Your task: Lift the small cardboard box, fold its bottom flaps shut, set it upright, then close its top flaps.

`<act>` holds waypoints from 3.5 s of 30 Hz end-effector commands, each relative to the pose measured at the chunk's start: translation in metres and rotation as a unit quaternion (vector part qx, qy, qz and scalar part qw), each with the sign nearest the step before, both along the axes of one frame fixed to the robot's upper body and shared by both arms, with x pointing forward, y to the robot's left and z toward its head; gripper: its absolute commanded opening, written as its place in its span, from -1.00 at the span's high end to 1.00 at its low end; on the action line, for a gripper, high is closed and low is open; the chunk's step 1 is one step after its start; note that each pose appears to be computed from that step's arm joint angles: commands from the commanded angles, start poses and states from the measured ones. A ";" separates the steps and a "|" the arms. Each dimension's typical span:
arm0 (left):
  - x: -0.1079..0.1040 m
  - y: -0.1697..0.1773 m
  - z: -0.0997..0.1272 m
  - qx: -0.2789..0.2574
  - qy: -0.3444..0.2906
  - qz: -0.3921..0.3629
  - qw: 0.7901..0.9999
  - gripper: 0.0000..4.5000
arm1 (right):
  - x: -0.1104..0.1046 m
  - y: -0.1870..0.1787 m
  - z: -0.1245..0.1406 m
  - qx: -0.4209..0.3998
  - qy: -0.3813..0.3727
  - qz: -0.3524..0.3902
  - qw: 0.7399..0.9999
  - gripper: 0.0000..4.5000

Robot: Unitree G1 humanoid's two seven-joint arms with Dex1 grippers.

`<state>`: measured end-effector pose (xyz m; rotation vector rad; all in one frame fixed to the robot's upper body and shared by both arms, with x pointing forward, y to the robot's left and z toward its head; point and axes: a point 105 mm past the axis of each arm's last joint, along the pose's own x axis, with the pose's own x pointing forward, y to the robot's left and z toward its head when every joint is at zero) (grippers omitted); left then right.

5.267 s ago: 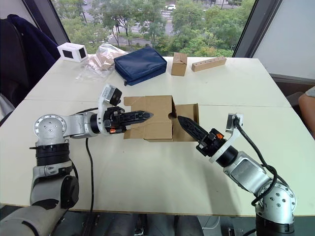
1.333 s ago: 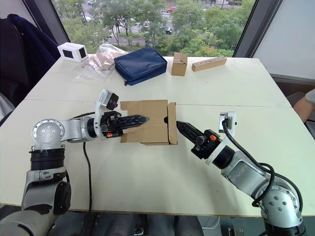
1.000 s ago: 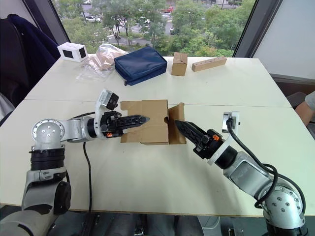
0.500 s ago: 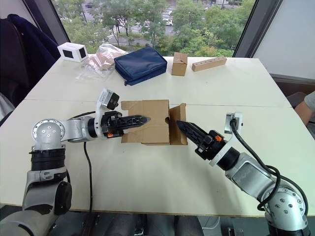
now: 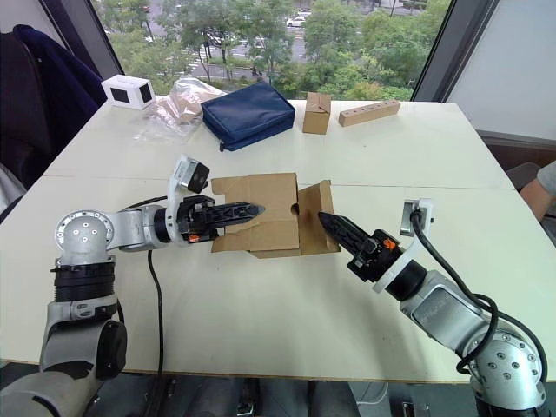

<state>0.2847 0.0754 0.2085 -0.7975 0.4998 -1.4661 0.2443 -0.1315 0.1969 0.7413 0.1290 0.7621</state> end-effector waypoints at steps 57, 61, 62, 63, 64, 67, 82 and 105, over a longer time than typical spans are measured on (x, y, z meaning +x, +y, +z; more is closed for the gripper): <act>-0.003 -0.005 0.009 -0.010 -0.021 -0.009 1.000 1.00 | 0.000 0.009 0.009 -0.048 -0.049 -0.004 0.998 0.72; -0.003 -0.006 0.009 -0.009 -0.022 -0.009 1.000 1.00 | 0.002 0.010 0.011 -0.054 -0.056 -0.008 0.997 0.72; -0.003 -0.006 0.009 -0.009 -0.022 -0.009 1.000 1.00 | 0.002 0.011 0.011 -0.056 -0.059 -0.007 0.997 0.72; -0.003 -0.006 0.009 -0.009 -0.022 -0.009 1.000 1.00 | 0.001 0.012 0.012 -0.059 -0.062 -0.006 0.996 0.72; -0.003 -0.006 0.009 -0.009 -0.022 -0.009 1.000 1.00 | 0.001 0.014 0.012 -0.062 -0.064 -0.003 0.996 0.72; -0.003 -0.006 0.009 -0.008 -0.022 -0.008 1.000 1.00 | -0.001 0.018 0.013 -0.068 -0.068 0.004 0.995 0.72; -0.005 -0.013 0.005 -0.004 -0.023 -0.020 1.000 1.00 | -0.014 0.046 0.018 -0.052 -0.064 0.091 0.992 0.72; -0.003 -0.009 0.004 -0.002 -0.027 -0.009 1.000 1.00 | -0.009 0.009 0.020 -0.041 -0.044 0.025 0.998 0.72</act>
